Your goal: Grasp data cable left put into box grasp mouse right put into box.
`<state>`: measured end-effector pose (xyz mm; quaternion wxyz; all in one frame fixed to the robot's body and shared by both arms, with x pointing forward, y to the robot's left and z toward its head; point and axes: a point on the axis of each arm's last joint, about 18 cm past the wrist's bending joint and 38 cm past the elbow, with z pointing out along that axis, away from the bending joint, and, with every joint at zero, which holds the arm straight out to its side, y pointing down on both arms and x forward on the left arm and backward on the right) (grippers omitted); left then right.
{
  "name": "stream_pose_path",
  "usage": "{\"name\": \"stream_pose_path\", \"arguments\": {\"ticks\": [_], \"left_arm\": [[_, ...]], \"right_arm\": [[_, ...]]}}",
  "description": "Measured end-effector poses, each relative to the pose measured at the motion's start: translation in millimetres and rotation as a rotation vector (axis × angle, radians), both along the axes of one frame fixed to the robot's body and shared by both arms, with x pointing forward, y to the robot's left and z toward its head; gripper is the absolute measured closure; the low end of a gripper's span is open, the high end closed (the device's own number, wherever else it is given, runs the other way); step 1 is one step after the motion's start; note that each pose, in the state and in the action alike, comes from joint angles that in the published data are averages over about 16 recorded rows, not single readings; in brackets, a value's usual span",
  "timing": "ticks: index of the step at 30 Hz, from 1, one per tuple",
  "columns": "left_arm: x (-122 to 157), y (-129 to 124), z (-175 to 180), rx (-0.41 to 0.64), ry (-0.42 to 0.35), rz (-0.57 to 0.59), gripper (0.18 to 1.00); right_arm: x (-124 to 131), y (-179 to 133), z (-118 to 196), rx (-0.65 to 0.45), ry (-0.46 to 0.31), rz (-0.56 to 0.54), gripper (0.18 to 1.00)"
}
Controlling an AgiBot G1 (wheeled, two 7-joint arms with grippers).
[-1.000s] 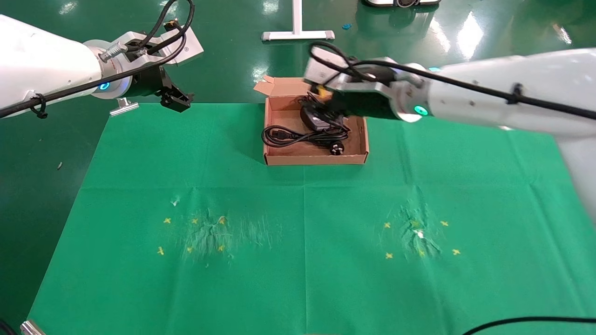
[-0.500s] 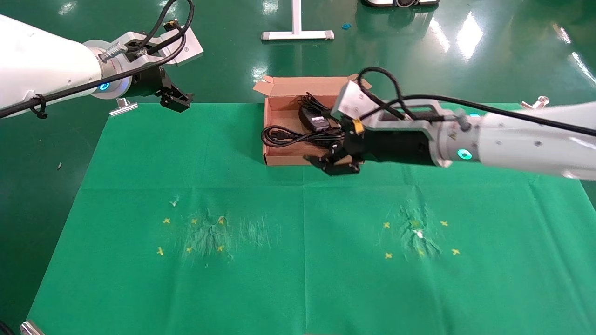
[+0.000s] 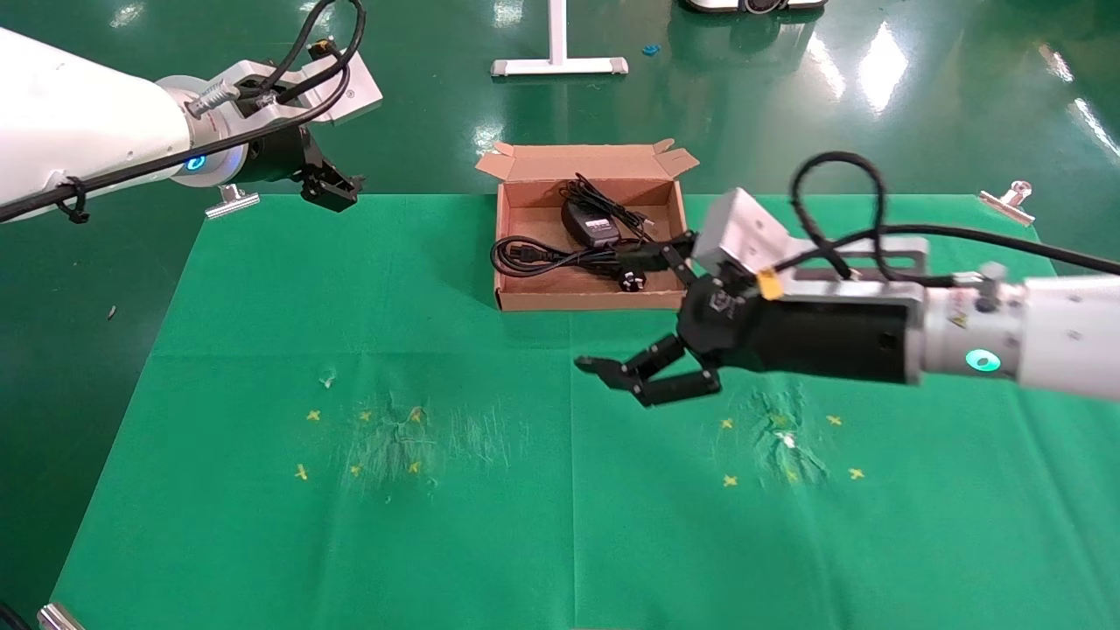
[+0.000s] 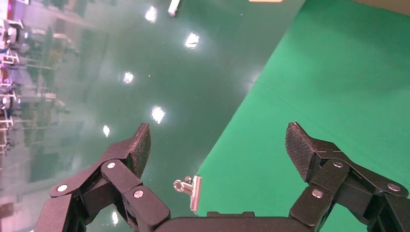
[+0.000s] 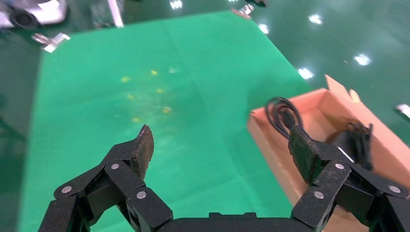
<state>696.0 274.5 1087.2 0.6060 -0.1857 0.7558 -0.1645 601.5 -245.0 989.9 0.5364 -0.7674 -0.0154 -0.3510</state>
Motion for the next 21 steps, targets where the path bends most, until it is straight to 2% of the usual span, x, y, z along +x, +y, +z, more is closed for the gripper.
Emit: {"name": "stream_pose_path", "arguments": {"ticks": [9,21], "left_arm": [[-10.2,1.4,-49.7,-0.120,0.175,-0.102,0.184],[-43.0,-3.8,-103.9,-0.293,0.377,-0.322,0.184]], "right_arm": [[-38.6,-19.8,-4.6,0.075,0.032,0.109,0.181],[-95.2,-44.8,-2.1,0.157,0.040,0.258,0.178]]}}
